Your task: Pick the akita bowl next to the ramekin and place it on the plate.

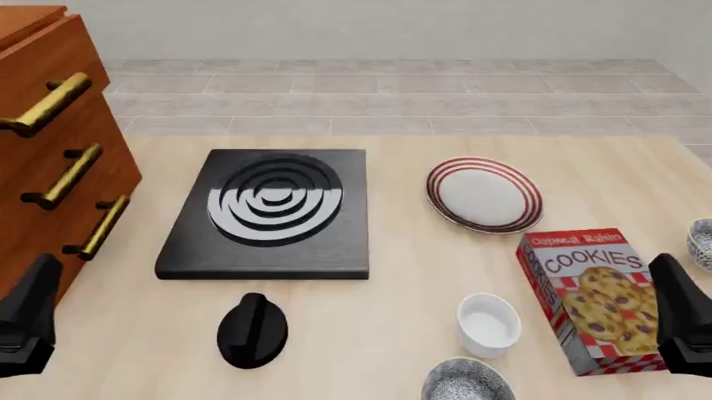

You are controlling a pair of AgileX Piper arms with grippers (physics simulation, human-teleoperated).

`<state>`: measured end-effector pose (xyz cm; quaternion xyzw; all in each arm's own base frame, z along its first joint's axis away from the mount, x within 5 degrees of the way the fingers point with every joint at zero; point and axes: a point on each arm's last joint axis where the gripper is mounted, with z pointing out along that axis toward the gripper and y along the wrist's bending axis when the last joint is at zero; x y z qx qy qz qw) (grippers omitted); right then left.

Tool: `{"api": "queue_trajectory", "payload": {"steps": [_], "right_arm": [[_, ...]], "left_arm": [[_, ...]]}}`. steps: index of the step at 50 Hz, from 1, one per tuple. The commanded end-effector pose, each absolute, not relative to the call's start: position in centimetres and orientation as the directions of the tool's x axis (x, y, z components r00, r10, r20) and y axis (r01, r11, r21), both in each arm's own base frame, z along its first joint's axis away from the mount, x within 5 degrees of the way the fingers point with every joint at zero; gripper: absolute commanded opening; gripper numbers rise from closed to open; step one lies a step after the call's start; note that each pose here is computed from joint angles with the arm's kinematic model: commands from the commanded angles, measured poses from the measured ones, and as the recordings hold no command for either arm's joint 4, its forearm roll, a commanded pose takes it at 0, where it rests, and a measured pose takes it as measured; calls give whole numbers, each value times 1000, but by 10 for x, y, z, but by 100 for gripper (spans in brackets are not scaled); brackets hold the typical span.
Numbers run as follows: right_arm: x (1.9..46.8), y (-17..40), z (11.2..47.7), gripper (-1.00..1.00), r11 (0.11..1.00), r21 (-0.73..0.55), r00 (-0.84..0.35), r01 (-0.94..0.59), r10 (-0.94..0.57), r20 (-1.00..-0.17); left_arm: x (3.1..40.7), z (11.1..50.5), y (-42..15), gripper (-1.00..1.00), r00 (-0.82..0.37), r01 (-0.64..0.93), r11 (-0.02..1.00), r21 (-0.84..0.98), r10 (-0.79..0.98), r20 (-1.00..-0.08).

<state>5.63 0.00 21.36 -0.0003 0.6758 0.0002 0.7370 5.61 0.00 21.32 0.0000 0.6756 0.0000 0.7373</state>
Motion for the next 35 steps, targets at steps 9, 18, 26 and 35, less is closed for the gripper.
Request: {"api": "queue_trajectory", "payload": {"steps": [9, 18, 26, 35], "right_arm": [[57, 1, 214, 100, 1000, -3, 84, -10, -2, -996], [56, 1, 217, 100, 1000, -10, 88, -16, -9, -996], [57, 3, 223, 100, 999, -31, 83, -42, -27, -996], [58, 5, 244, 100, 995, -45, 69, -89, -39, -997]], "left_arm": [[56, 213, 0, 100, 87, 0, 1000, 0, 0, -996], [56, 213, 0, 100, 87, 0, 1000, 0, 0, -996], [56, 213, 0, 100, 87, 0, 1000, 0, 0, -996], [56, 213, 0, 100, 87, 0, 1000, 0, 0, -996]]}}
